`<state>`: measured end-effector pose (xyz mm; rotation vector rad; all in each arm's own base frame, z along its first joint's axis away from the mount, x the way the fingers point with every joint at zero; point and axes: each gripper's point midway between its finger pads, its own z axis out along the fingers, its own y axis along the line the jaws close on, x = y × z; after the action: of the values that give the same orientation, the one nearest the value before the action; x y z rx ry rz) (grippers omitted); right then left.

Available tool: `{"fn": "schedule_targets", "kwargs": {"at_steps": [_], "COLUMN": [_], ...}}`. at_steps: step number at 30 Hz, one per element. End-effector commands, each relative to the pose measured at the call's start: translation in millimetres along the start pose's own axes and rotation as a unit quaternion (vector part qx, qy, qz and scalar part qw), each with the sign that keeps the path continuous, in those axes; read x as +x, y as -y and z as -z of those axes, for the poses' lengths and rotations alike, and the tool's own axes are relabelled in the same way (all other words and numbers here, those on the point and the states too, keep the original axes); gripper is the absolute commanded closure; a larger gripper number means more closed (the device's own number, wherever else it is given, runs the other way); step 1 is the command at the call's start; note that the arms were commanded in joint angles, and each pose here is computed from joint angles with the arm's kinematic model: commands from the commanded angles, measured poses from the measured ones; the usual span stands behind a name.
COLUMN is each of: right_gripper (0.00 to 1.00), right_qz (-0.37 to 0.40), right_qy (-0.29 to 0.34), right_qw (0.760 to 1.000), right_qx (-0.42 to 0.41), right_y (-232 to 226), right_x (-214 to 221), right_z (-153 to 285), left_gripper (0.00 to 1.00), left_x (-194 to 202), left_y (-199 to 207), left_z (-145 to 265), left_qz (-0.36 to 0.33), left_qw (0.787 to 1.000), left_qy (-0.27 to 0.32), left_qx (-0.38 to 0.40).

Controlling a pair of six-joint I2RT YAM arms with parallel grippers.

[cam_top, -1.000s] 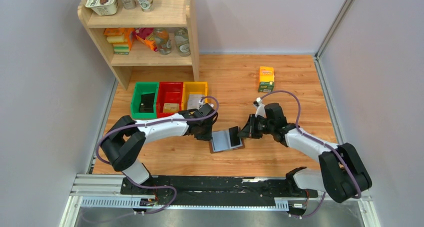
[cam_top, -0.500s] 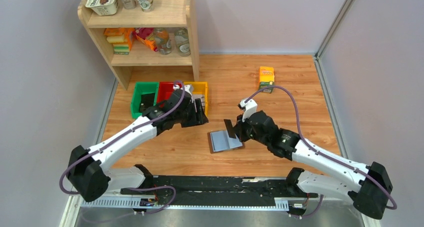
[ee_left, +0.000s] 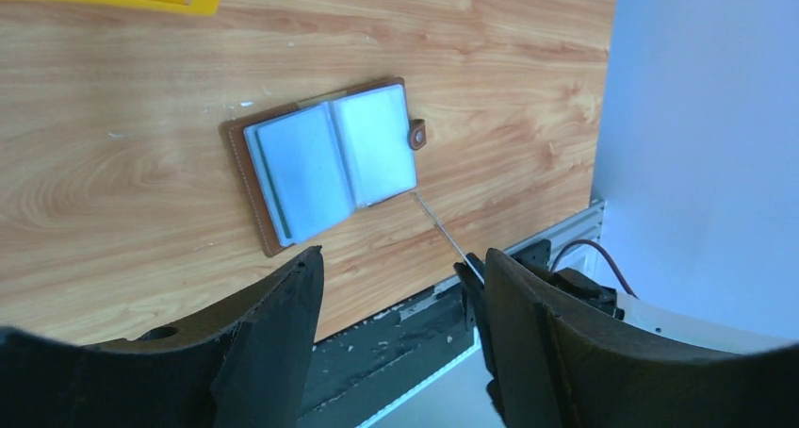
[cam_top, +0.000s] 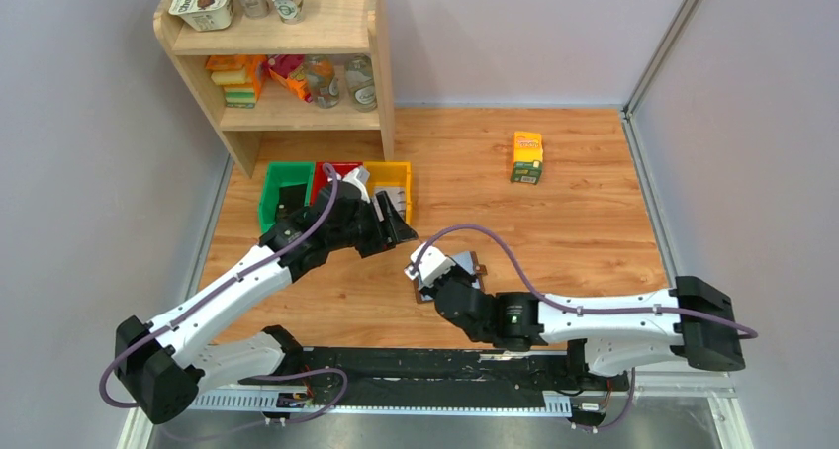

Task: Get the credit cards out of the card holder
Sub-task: Place the credit card in the storage box.

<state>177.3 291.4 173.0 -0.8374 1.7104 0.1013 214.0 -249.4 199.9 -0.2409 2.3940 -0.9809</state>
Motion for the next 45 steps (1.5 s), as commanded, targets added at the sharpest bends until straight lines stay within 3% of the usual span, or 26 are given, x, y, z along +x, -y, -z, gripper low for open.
{"fn": "schedule_targets", "kwargs": {"at_steps": [1,7,11,13,16,19,20,21,24,28,31,37,42,45], "right_gripper": [1.0,1.0,1.0,1.0,1.0,1.0,1.0,0.98,0.86,0.34,0.15,0.01,0.0,0.0], "right_qz": [0.016,0.032,0.046,0.05,0.058,0.052,0.05,0.047,0.035,-0.004,-0.036,-0.141,-0.245,-0.264], "right_qy": [0.055,0.073,0.078,0.076,0.071,0.069,0.069,0.069,0.067,0.054,0.042,0.014,-0.004,0.003], "right_qw": [0.995,0.994,0.993,0.993,0.993,0.994,0.994,0.995,0.996,0.998,0.998,0.99,0.966,0.961], "right_qx": [0.078,0.075,0.077,0.074,0.072,0.067,0.064,0.062,0.053,0.02,0.013,-0.022,-0.079,-0.085], "right_y": [7.8,-13.2,-19.9,-23.7,-28.5,-31.8,-32.6,-32.9,-34.5,-38.0,-31.0,-11.3,6.3,12.4], "right_x": [-43.6,-51.2,-53.3,-52.1,-48.1,-45.7,-45.4,-44.9,-43.0,-37.2,-29.1,-8.2,6.4,14.1], "right_z": [-0.9,-1.9,-2.3,-4.6,-7.2,-8.3,-8.2,-8.5,-8.6,-11.8,-15.8,-24.8,-30.1,-28.1], "left_gripper": [0.29,0.3,0.38,0.47,0.74,0.88,1.0,1.0,1.0,1.0,1.0,1.0,1.0,1.0], "left_x": [5.6,11.5,17.0,18.4,18.3,15.2,14.5,10.2,4.6,-15.6,-34.9,-74.3,-117.1,-139.4], "left_y": [14.0,13.2,6.3,7.5,8.3,3.0,0.0,-2.3,-10.4,-28.5,-48.3,-93.7,-124.1,-145.8], "left_z": [-3.1,-8.8,-13.6,-15.6,-16.6,-15.9,-14.5,-14.2,-10.9,-6.3,0.2,19.3,49.4,65.2], "left_qz": [0.026,0.033,0.034,0.036,0.032,0.026,0.022,0.018,-0.011,-0.051,-0.084,-0.141,-0.116,-0.114], "left_qw": [0.999,0.998,0.998,0.998,0.998,0.999,0.999,1.0,1.0,0.997,0.992,0.977,0.969,0.96], "left_qy": [-0.019,-0.03,-0.038,-0.041,-0.04,-0.029,-0.025,-0.013,0.001,0.04,0.074,0.124,0.169,0.18], "left_qx": [0.032,0.041,0.033,0.04,0.044,0.032,0.026,0.018,-0.001,-0.037,-0.054,-0.104,-0.139,-0.182]}}
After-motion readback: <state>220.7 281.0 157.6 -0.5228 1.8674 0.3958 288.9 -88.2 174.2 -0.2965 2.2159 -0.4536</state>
